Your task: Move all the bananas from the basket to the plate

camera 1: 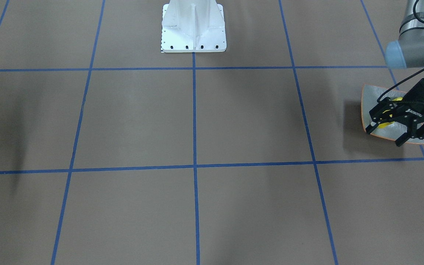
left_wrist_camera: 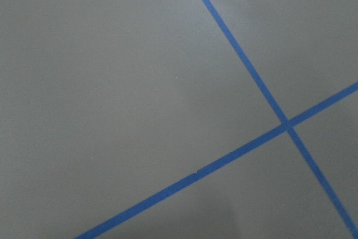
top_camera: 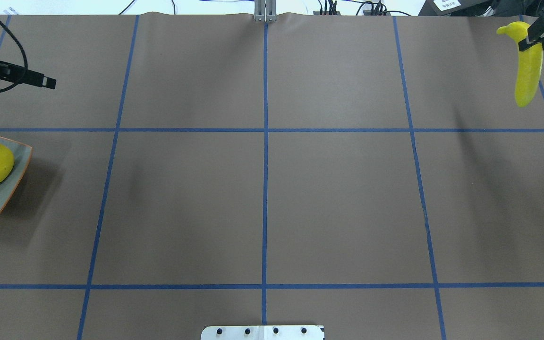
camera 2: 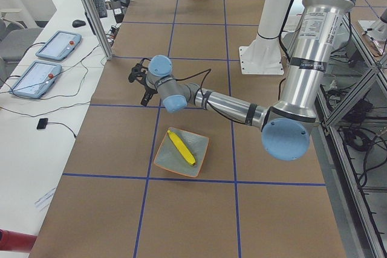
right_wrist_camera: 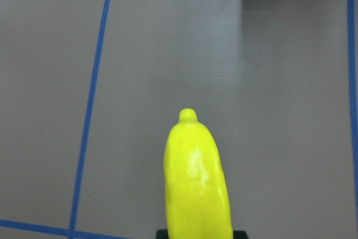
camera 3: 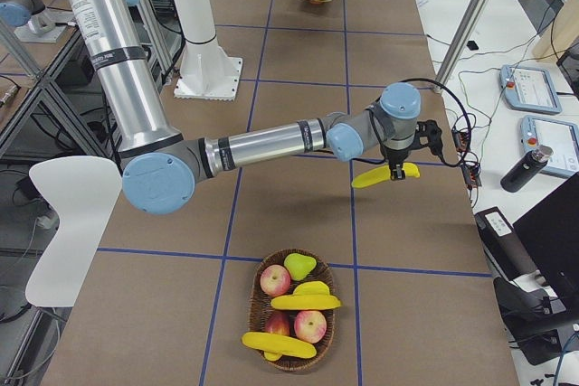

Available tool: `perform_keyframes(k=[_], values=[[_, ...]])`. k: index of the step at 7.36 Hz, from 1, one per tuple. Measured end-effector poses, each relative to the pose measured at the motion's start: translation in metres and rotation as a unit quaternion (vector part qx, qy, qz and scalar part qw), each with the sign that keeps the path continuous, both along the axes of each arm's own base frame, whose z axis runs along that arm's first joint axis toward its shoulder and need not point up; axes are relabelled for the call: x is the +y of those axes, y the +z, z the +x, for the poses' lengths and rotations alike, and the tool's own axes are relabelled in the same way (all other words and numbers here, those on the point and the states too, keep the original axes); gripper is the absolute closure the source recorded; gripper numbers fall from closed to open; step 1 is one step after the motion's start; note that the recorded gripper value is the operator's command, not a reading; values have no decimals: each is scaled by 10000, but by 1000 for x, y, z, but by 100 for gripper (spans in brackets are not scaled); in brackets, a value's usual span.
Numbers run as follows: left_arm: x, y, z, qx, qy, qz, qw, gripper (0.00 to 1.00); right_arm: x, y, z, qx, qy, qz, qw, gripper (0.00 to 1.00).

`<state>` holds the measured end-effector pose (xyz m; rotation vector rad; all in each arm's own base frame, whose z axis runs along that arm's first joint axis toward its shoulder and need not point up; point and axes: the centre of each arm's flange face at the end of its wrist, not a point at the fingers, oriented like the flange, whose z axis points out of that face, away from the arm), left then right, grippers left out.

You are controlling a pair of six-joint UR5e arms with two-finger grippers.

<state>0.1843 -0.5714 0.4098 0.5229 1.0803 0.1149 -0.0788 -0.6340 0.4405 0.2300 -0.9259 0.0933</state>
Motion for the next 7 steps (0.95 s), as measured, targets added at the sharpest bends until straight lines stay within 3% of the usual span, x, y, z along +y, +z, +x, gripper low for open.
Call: perform_keyframes(k=[2,5,7], values=[[-10,-92,56,697,50,-200,9974,0,10,-61,-38,-410,319,-330,9981,100],[16,-217,141,1646,483,-71,9851,0,31,-152,-105,-915,808,-751,9897,100],[37,-276,185,2086,384,-164,9771,0,55,-213,-162,-1218,1072,-880,9828,100]])
